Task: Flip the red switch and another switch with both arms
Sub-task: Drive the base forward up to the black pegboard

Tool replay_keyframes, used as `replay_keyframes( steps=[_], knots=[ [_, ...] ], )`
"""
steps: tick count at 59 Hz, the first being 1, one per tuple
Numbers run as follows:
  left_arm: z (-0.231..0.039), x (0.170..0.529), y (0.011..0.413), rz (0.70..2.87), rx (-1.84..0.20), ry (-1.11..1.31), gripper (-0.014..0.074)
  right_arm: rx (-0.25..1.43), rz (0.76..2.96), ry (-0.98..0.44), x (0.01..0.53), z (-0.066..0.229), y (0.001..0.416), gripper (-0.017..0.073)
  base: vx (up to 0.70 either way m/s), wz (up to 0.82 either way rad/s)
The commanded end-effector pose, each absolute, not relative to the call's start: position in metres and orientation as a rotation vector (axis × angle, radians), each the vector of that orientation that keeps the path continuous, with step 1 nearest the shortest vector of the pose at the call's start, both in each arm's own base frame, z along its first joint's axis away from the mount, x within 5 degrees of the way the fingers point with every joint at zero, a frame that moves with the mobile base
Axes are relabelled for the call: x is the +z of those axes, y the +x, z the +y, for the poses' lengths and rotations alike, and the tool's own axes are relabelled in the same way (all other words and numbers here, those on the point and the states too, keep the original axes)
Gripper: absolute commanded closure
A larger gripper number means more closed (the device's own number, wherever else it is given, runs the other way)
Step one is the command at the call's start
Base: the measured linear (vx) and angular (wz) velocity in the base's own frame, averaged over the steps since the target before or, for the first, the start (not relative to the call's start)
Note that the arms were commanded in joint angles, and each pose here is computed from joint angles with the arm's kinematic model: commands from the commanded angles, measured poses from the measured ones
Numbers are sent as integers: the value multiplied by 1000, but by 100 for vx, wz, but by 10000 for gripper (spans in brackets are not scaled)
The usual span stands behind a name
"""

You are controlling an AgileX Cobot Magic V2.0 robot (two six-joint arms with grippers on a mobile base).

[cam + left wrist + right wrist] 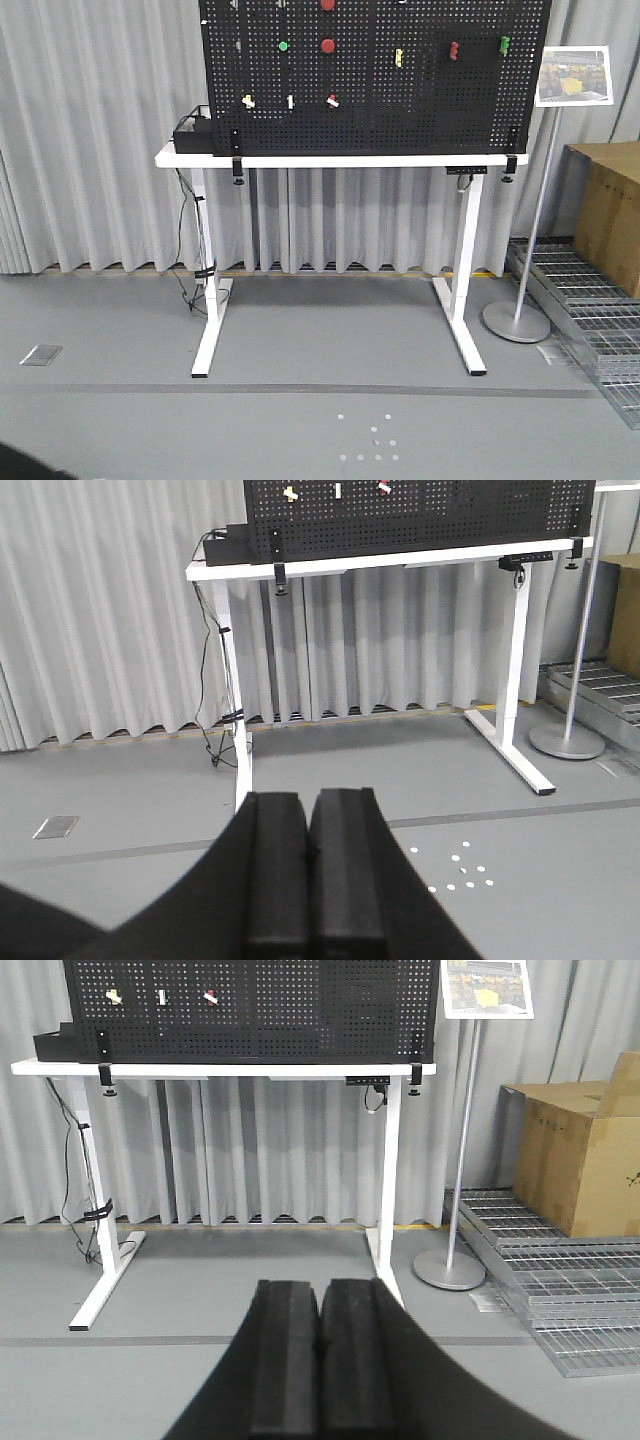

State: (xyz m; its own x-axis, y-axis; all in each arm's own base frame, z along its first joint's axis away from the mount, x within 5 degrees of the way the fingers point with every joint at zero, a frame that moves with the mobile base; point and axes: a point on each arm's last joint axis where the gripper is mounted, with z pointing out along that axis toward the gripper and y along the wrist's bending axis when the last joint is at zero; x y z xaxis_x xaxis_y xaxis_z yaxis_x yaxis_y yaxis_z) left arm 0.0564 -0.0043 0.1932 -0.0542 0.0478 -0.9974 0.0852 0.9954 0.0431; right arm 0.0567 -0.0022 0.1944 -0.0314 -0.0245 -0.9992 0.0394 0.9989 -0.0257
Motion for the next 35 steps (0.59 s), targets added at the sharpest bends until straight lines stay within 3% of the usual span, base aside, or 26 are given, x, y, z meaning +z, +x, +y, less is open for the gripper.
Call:
replay_keyframes(
  steps=[1,35],
  knots=[
    [-5,194,56,1552,-40,100,591,-69,1516,10,200,-3,56,565,0,0],
    [-5,194,56,1552,-40,100,591,-69,1516,10,200,-3,56,565,0,0]
  ],
)
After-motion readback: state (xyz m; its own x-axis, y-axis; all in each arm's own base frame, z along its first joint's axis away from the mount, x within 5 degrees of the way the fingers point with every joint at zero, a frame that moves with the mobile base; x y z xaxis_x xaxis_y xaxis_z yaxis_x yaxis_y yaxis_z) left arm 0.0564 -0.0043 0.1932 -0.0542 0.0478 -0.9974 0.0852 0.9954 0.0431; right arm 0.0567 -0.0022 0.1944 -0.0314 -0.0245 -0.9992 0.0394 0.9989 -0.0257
